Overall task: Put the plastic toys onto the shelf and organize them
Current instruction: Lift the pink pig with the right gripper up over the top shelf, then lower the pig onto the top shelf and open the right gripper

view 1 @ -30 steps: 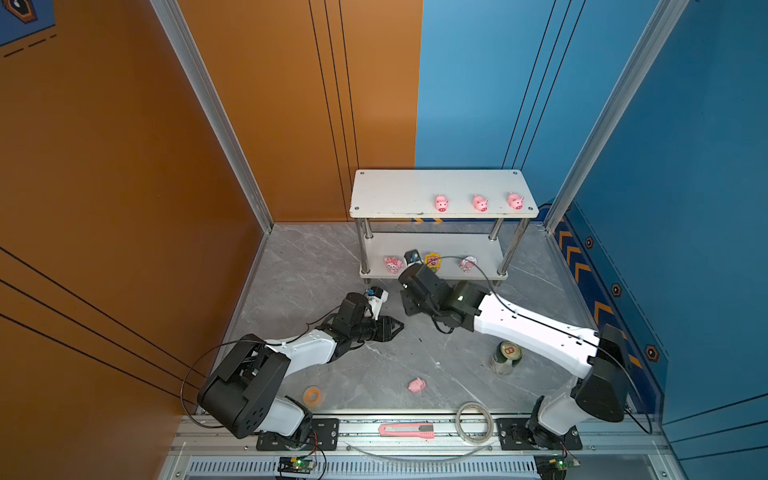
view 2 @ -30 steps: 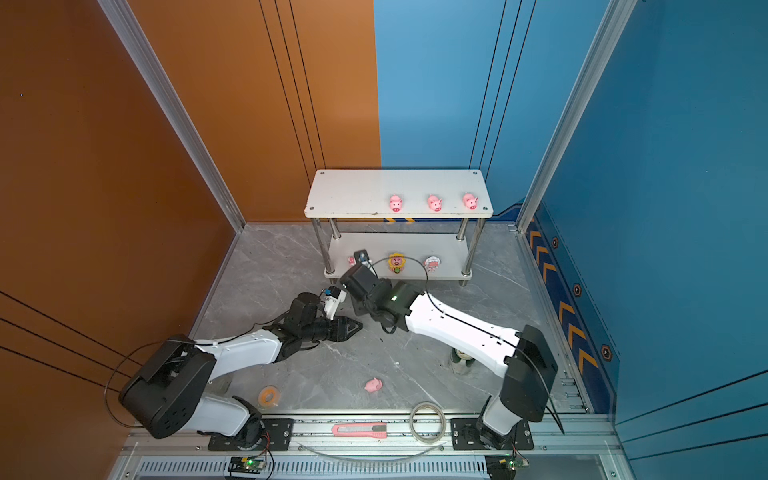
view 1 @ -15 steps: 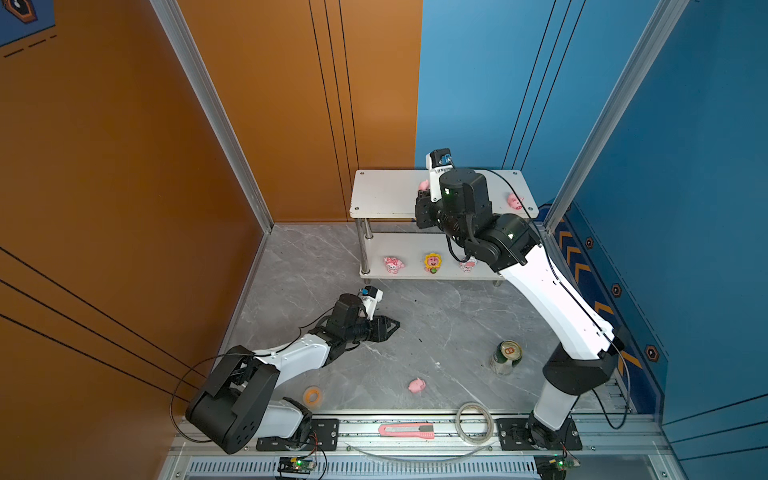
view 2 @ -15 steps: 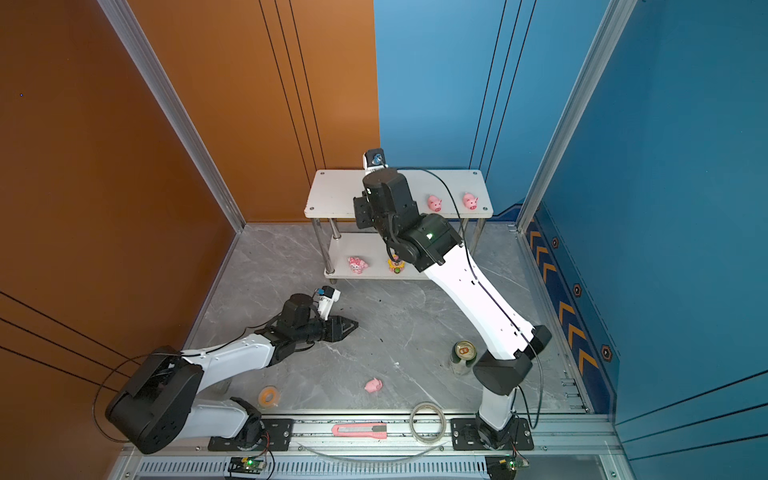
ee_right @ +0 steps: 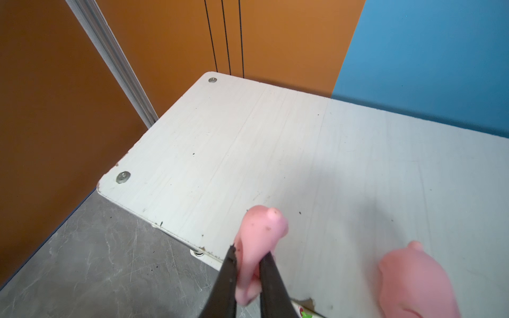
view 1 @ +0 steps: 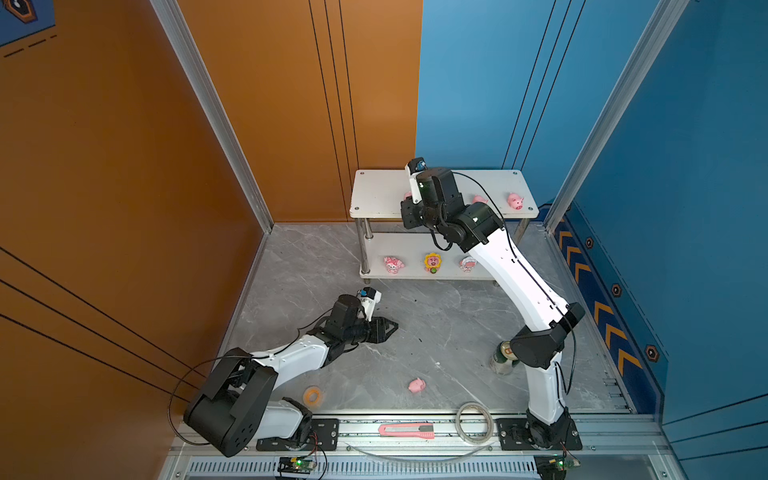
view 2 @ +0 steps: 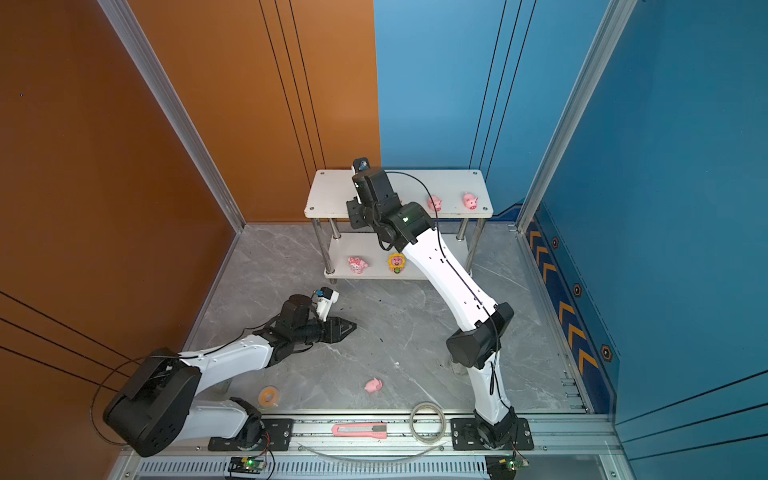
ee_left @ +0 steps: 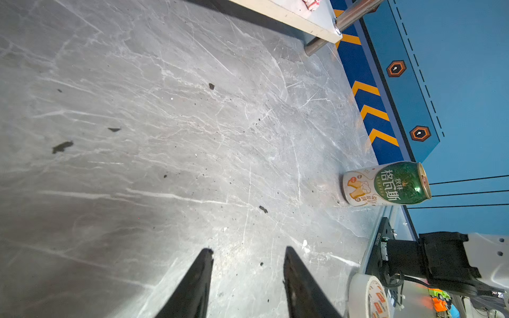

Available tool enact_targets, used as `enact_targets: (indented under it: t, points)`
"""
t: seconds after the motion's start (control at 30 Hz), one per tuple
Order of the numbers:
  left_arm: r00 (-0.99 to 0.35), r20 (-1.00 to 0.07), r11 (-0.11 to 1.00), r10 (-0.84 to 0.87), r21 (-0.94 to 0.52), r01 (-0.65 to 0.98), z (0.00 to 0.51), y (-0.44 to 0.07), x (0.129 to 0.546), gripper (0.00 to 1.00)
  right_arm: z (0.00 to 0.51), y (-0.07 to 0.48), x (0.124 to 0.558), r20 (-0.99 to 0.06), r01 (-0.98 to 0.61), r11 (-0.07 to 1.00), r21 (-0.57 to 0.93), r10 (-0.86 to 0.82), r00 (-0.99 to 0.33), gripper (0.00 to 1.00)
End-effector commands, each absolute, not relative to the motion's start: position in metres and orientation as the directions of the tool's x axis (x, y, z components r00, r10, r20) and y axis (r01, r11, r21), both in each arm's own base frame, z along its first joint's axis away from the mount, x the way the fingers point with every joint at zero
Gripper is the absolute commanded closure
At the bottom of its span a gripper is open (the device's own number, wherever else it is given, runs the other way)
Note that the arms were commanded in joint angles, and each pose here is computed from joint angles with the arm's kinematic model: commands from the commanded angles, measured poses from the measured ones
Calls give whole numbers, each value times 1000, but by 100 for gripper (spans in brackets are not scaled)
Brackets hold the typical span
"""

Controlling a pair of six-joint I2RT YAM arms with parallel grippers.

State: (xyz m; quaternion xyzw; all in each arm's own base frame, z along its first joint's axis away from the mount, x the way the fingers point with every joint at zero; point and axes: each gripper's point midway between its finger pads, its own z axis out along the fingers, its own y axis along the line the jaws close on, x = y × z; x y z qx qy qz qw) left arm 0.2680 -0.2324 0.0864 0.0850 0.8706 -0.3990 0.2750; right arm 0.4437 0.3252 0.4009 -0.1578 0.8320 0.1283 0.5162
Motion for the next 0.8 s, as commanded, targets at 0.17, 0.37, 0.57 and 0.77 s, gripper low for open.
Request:
enact_targets:
  t: [0.17,0.37,0.57,0.77]
  points:
    - [-835,-546,675,-61,-639,369,82,-226,265,55,400,317,457,-900,-380,923,68,-108,-423,81]
    - [-833,-550,678,-63,-636,369,81,-225,263,55,398,315,462,-901,-368,927,67,-102,-422,80]
    - [-835,-547,680,-63,-636,365,79,-223,262,55,398,318,460,-899,-376,923,78,-98,-426,75]
    - [-833,-550,684,-67,-633,363,79,-221,262,55,391,321,463,-894,-371,926,75,-102,-436,67]
